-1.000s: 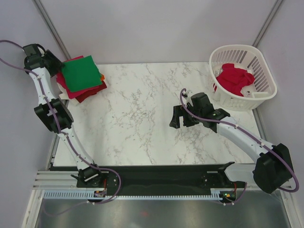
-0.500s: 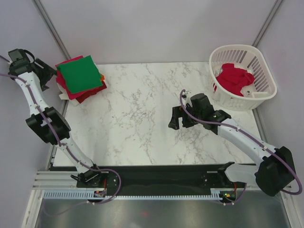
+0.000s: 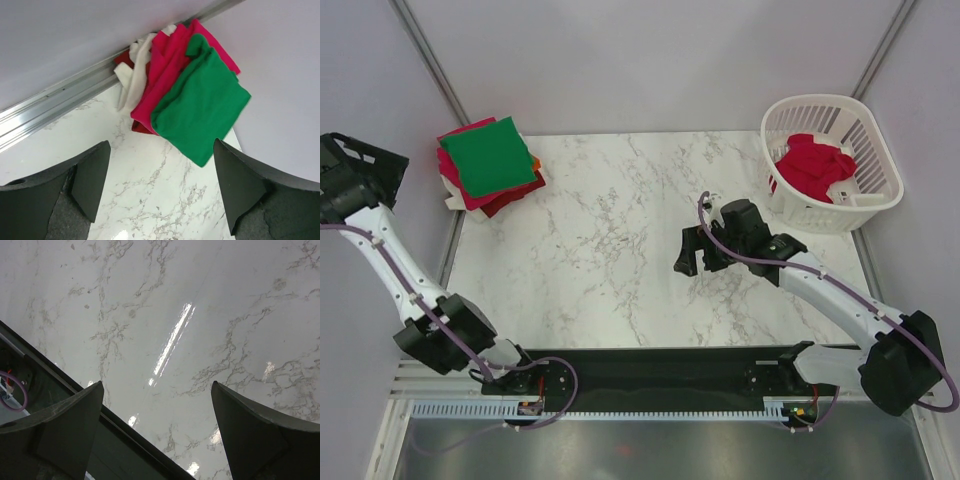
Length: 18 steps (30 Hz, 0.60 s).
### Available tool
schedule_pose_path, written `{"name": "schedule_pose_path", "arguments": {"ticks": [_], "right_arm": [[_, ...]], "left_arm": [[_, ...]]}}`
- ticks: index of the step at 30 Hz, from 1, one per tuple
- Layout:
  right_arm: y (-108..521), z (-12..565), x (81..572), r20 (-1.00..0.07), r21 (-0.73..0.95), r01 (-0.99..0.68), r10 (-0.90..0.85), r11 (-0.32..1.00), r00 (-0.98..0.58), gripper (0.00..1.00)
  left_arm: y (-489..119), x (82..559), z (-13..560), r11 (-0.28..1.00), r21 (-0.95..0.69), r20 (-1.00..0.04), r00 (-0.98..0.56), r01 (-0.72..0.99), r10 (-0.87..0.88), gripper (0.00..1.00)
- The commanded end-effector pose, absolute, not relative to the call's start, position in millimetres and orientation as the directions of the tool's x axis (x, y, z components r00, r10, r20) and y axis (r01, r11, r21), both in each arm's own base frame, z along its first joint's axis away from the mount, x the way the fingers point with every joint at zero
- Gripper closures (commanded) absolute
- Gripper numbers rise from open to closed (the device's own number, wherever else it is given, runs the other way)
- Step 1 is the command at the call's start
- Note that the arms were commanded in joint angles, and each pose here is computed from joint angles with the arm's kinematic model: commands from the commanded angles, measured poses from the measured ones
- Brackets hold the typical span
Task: Fold and stack the t-shirts
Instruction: Neatly place the folded tshirt to the corner
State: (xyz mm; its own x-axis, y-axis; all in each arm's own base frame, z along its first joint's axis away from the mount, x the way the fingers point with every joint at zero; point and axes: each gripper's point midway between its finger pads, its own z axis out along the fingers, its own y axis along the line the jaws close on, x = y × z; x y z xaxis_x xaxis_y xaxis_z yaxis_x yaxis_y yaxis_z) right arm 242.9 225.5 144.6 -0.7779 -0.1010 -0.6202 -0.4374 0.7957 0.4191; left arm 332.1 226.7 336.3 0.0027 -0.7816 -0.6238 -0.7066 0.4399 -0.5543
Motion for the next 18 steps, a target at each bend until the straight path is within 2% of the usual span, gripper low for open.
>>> {"name": "schedule_pose_path", "arguments": {"ticks": [1, 6, 8, 10, 13, 16, 17, 18], "right_arm": [[229.8, 155.5, 241.1, -0.656, 0.421, -0.472, -0.099, 0.774, -0.748, 0.03], [232.6, 155.5, 239.9, -0.657, 0.426, -0.482, -0.104, 0.766, -0.746, 0.03], [232.4, 155.2, 240.5, -0.657, 0.426, -0.481, -0.103, 0.767, -0.747, 0.03], [234.3, 155.2, 240.1, -0.654, 0.431, -0.484, -0.105, 0.762, -0.749, 0.03], [235.6, 153.9, 238.9, -0.65, 0.434, -0.486, -0.11, 0.759, -0.752, 0.03], [236.4, 153.1, 238.3, -0.649, 0.434, -0.488, -0.113, 0.758, -0.753, 0.03], [237.0, 153.9, 238.9, -0.649, 0.438, -0.487, -0.109, 0.756, -0.753, 0.03], [237.0, 152.7, 239.6, -0.646, 0.437, -0.486, -0.111, 0.757, -0.755, 0.03]], "left_arm": [[198.4, 342.4, 366.8, 0.51, -0.633, -0.654, 0.049, -0.583, -0.755, 0.1], [141.9, 335.9, 382.3, 0.659, -0.632, -0.721, -0.001, -0.407, -0.693, 0.11], [100.6, 328.2, 384.0, 0.757, -0.59, -0.781, -0.039, -0.281, -0.623, 0.11], [74.6, 319.4, 393.2, 0.858, -0.485, -0.87, -0.003, -0.171, -0.493, 0.11], [39.8, 306.5, 391.2, 0.936, -0.347, -0.938, 0.04, -0.065, -0.345, 0.11], [7.7, 301.3, 372.1, 0.976, -0.214, -0.972, 0.09, 0.05, -0.217, 0.12], [-15.9, 287.5, 378.1, 0.978, -0.16, -0.971, 0.156, 0.137, -0.18, 0.11], [-29.1, 283.3, 377.7, 0.977, -0.105, -0.966, 0.212, 0.188, -0.145, 0.03]]}}
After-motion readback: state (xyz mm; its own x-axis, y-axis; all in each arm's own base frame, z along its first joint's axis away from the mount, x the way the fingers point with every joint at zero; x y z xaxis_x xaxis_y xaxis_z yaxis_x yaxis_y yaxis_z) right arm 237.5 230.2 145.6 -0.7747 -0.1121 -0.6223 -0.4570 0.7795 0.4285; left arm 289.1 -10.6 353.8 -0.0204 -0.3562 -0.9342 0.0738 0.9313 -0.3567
